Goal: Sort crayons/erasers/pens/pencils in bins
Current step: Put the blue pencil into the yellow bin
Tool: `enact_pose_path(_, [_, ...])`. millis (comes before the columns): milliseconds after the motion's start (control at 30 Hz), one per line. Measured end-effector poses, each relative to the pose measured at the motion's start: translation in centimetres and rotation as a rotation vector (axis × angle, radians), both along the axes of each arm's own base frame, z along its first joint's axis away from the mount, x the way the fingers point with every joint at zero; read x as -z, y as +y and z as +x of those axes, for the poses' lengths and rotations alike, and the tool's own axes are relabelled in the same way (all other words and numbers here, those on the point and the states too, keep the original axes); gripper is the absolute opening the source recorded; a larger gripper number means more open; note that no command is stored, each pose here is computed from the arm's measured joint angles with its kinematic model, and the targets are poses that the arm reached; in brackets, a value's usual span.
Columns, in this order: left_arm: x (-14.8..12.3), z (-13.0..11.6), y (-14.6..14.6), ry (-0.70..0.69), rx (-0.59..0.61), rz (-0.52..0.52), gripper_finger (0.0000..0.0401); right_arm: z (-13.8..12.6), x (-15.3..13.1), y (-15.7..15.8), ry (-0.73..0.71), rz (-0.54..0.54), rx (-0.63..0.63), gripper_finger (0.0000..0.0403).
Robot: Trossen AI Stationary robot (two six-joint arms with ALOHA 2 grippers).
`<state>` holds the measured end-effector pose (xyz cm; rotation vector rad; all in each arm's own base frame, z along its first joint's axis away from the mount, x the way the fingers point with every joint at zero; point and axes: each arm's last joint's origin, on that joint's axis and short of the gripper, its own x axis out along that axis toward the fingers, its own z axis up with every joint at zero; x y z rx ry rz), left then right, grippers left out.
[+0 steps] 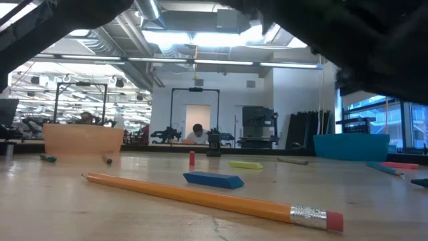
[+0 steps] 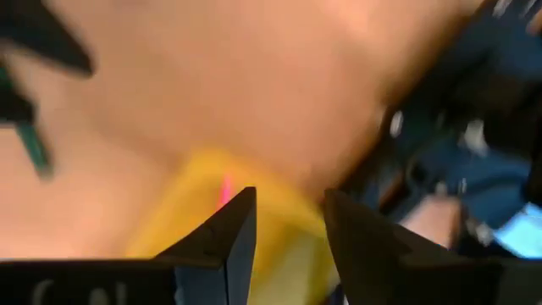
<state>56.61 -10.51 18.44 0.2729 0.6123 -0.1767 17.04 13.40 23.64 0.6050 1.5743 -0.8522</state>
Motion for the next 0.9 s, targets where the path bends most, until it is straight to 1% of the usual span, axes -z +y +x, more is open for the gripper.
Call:
enact_pose_path(100, [-1.2, -0.6, 1.3, 0.059, -0.019, 0.014, 0.0133, 0.2, -0.4, 0.1, -0.116, -0.110, 0.006, 0.0142])
enact_pose_path(167, [-1.7, -1.1, 2.1, 0.104, -0.033, 0.021, 0.0133, 0.1, -0.7, 0.1, -0.198, -0.211, 0.016, 0.0142])
enact_pose_path(233, [-2.0, -1.3, 2.8, 0.132, -0.048, 0.021, 0.0133, 0.2, -0.7, 0.1, -0.257, -0.270, 0.032, 0.0142])
enact_pose_path(333, [-2.1, -1.2, 3.6, 0.128, -0.055, -0.003, 0.0133, -0.1, -0.9, -0.2, -0.241, -0.315, 0.056, 0.0142])
enact_pose_path(433, [-2.1, -0.5, 4.9, 0.067, -0.091, -0.090, 0.0133, -0.6, -1.3, -0.7, -0.226, -0.383, 0.114, 0.0142])
enact_pose_path(500, [-1.6, -0.2, 5.8, 0.052, -0.166, -0.140, 0.0133, -0.5, -2.4, -0.9, -0.290, -0.442, 0.139, 0.0142])
enact_pose_path(600, [-0.2, 0.1, 7.0, 0.014, -0.311, -0.182, 0.0133, 0.1, -4.6, -0.7, -0.534, -0.517, 0.116, 0.0142])
enact_pose_path(667, [0.6, 0.3, 7.4, -0.019, -0.372, -0.215, 0.0133, 0.5, -5.9, -0.8, -0.644, -0.566, 0.087, 0.0142])
enact_pose_path(767, [1.1, 1.0, 7.6, -0.101, -0.396, -0.280, 0.0133, 1.0, -7.2, -1.1, -0.705, -0.617, 0.057, 0.0142])
enact_pose_path(800, [1.5, 1.0, 7.7, -0.092, -0.405, -0.288, 0.0133, 1.3, -7.8, -1.1, -0.755, -0.625, 0.062, 0.0142])
enact_pose_path(833, [2.1, 1.0, 8.0, -0.083, -0.423, -0.289, 0.0133, 1.5, -8.1, -1.3, -0.762, -0.624, 0.070, 0.0142])
enact_pose_path(900, [3.2, 1.4, 8.2, -0.105, -0.461, -0.290, 0.0133, 1.6, -8.1, -1.4, -0.746, -0.644, 0.047, 0.0142])
